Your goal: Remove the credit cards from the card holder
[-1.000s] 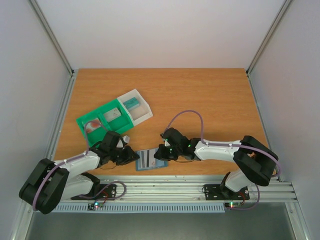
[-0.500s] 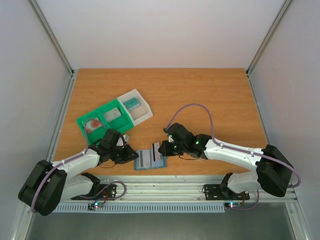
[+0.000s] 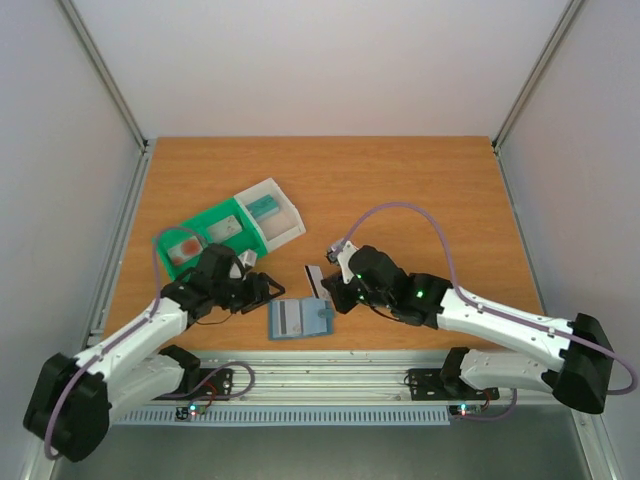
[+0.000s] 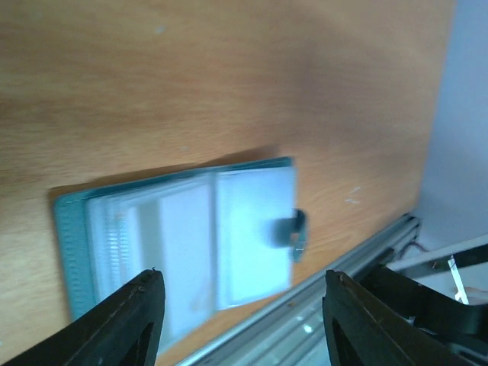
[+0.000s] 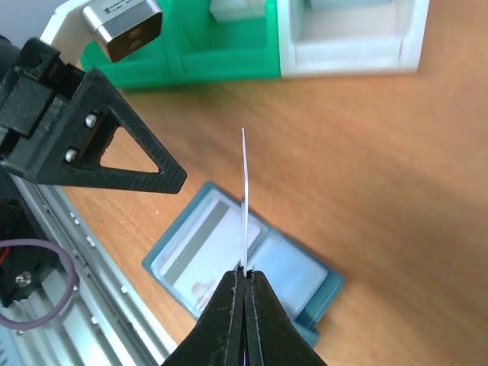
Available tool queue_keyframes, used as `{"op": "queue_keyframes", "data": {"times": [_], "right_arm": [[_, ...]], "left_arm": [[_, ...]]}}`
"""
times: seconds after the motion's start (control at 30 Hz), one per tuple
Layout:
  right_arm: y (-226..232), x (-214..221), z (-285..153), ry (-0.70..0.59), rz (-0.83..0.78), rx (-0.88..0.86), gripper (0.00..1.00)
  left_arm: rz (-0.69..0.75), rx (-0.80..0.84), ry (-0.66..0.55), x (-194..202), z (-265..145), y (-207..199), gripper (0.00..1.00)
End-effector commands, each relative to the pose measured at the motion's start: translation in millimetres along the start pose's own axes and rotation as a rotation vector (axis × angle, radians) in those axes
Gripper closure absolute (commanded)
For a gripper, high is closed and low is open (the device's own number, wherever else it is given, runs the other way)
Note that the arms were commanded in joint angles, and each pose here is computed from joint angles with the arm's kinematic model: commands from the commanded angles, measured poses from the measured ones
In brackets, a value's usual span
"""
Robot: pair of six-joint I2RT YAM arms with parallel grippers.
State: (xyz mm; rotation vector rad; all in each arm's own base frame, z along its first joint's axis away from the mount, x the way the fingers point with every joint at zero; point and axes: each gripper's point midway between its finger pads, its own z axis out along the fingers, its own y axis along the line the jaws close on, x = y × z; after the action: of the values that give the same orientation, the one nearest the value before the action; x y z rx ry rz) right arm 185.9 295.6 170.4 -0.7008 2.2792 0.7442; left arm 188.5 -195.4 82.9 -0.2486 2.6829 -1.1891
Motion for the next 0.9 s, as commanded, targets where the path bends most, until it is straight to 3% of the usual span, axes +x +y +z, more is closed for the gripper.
{"op": "queue_keyframes", "data": {"times": [0.0,0.27,0.47,0.87], "right_arm": [[-6.4,-29.0,-18.3,-0.174,-0.292,0.109,0.99],[13.4,-40.1,-27.2,-0.289,-0.537,0.1,0.99],[29.4,-35.3,-15.8,-0.281,-0.693,0.124,0.99],[61.2,-36.7,0.3,-0.29,-0.8,0.141,0.99]], "left_arm": [[0.013,0.105,-0.033,-4.5,-25.5,-40.9,0.41],[-0.113,0.36,-0.019,-1.3,-55.7,-97.3,0.42],[-0.245,0.546,-0.047,-4.6,-75.6,-119.7,0.45],[-0.304,0.585,-0.051,-2.4,-82.1,-119.9,0.49]]}}
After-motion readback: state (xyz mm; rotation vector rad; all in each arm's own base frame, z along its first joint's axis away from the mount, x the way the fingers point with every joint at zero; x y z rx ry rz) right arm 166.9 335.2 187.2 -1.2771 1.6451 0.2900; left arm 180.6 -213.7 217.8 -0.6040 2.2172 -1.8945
